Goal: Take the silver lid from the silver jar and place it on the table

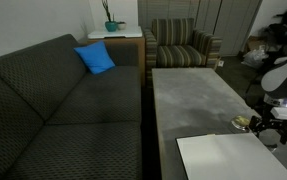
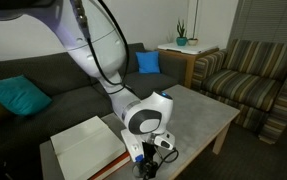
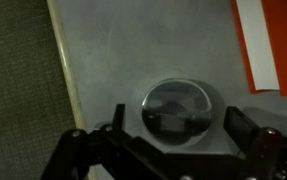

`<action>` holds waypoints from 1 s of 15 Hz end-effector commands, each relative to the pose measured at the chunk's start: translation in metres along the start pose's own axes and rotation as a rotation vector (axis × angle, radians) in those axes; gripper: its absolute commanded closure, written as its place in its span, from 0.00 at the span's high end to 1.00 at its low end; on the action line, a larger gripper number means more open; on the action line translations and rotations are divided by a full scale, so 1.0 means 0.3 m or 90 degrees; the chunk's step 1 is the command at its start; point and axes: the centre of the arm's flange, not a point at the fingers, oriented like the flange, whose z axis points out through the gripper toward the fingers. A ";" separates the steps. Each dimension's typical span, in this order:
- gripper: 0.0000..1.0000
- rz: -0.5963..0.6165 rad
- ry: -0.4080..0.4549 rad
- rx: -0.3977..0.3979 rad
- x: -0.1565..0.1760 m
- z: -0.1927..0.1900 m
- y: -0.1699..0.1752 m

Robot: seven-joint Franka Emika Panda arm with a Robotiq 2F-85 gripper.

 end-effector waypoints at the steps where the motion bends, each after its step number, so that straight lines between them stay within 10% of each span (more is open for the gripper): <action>1: 1.00 -0.003 0.016 0.005 0.005 -0.008 0.006; 15: 1.00 -0.066 0.093 -0.019 -0.042 -0.318 -0.069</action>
